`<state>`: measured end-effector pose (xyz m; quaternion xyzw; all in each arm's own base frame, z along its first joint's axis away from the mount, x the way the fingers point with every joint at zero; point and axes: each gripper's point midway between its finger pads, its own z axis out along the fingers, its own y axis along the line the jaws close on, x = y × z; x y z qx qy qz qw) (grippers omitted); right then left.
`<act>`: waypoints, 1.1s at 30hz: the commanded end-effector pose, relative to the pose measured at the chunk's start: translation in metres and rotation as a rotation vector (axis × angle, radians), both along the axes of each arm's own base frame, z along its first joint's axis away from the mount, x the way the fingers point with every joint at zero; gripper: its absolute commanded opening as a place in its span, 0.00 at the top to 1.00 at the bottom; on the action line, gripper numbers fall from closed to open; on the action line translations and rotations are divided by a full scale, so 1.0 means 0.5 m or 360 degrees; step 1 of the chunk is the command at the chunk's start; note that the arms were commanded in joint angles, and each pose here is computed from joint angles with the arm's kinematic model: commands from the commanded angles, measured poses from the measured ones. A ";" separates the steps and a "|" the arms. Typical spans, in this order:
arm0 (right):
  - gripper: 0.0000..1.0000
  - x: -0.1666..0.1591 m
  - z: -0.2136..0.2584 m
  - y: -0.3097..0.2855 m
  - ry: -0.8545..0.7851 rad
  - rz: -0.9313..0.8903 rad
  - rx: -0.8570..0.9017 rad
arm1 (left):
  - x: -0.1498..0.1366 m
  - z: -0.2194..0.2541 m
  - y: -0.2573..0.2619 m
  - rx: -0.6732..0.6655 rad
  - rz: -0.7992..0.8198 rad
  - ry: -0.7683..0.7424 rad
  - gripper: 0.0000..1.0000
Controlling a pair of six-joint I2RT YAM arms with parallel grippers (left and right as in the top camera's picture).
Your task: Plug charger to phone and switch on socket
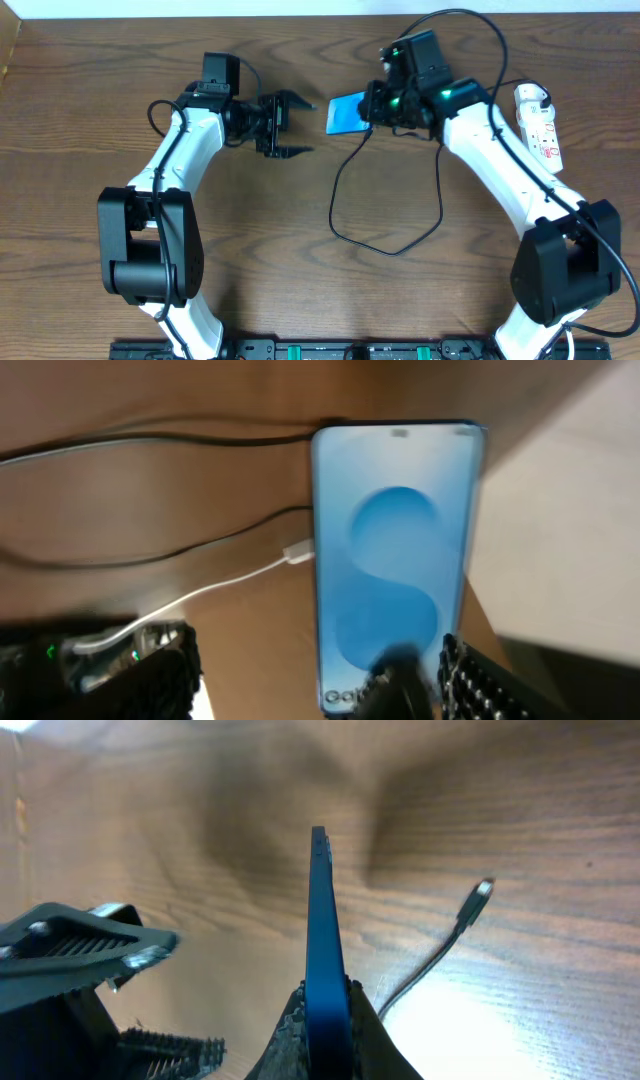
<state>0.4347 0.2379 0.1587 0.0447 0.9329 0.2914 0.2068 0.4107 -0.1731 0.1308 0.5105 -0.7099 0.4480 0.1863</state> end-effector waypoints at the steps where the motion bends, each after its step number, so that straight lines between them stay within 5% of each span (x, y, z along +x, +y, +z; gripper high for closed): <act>1: 0.99 0.008 0.060 0.006 -0.0028 -0.0034 0.0170 | 0.030 0.049 -0.005 0.0016 -0.0096 -0.0341 0.24; 12: 0.99 0.060 0.101 -0.008 -0.0051 -0.0264 0.0375 | 0.088 0.095 -0.006 0.0042 -0.0160 -0.0803 0.24; 33: 0.99 0.115 0.182 0.012 -0.0098 -0.0487 0.0744 | 0.138 0.129 0.053 0.0078 -0.0070 -0.1031 0.24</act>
